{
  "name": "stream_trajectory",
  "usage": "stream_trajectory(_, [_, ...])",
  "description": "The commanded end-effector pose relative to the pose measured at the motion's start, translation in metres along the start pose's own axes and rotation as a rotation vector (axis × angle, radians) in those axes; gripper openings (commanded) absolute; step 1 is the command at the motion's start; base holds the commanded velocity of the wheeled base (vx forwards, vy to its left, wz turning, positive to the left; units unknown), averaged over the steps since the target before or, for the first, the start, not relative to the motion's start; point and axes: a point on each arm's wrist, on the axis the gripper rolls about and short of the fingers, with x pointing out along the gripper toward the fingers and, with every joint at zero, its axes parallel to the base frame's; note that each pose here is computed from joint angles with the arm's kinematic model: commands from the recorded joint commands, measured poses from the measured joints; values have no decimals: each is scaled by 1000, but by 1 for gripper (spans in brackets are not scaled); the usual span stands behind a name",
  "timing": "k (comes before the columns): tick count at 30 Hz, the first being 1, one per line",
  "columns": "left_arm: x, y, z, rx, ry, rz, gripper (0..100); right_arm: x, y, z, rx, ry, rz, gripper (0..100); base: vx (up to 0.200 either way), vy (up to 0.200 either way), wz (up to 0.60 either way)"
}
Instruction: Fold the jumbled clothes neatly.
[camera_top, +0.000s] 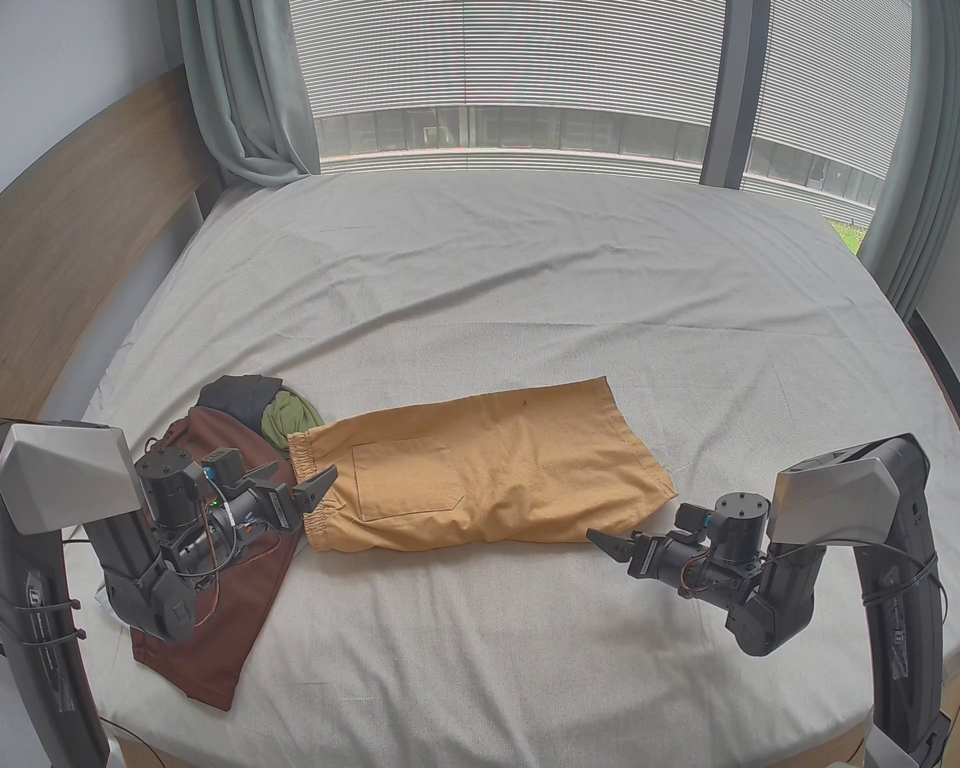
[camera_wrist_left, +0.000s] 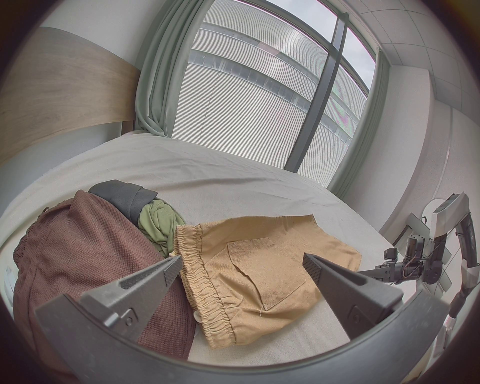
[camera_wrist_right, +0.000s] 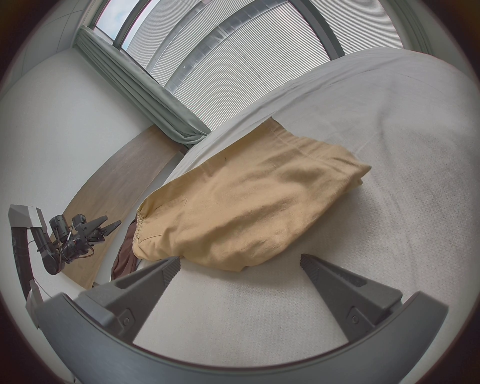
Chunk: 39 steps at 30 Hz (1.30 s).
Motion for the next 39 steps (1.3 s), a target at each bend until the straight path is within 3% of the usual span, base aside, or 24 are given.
stream_trajectory(1, [0,0,-1,-1,1,0,100,10,-7,-10,2,10,-6,100,0,0,0])
stream_trajectory(16, [0,3,-2,-4,5,7,100,40,5,-4,-20,-28,31,100,0,0,0])
stream_trajectory(23, [0,3,-3,-5,8,7,100,54,17,1,53,-47,73,100,0,0,0])
stream_trajectory(39, [1,4,-5,-7,15,10,100,60,17,1,81,-55,56,100,0,0,0])
